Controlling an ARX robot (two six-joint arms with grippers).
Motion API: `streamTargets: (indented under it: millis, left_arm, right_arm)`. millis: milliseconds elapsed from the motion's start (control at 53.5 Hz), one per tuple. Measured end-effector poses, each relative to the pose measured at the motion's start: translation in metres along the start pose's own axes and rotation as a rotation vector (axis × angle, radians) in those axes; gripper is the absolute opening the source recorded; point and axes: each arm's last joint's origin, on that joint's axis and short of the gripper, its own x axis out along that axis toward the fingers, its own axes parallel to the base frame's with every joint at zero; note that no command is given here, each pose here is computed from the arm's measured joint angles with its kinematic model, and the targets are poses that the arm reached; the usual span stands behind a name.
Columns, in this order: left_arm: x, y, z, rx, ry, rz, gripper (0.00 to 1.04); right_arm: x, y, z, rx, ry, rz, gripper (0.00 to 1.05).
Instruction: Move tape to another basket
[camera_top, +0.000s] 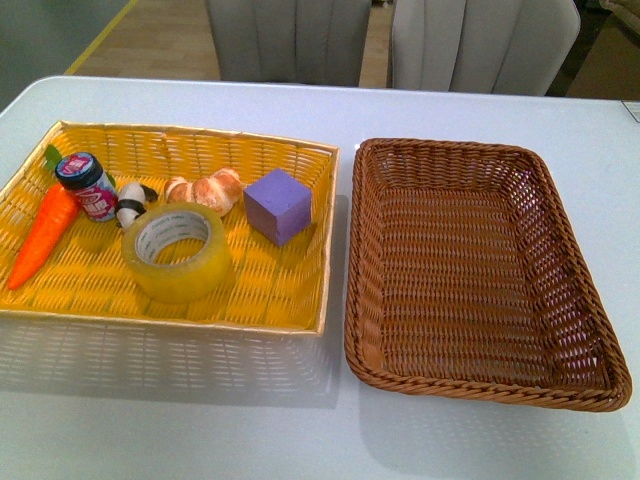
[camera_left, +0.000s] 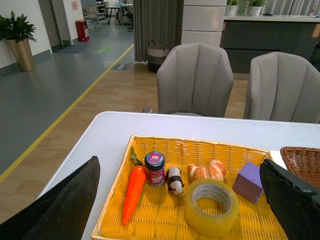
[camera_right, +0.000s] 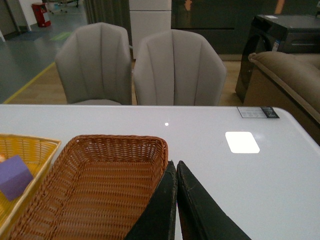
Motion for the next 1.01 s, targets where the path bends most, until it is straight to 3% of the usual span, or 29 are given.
streamTargets:
  millis: [1009]
  left_arm:
    - [0.0, 0.0, 0.0, 0.0, 0.0, 0.0, 0.96]
  right_arm:
    - [-0.037, 0.0, 0.001, 0.0, 0.016, 0.003, 0.02]
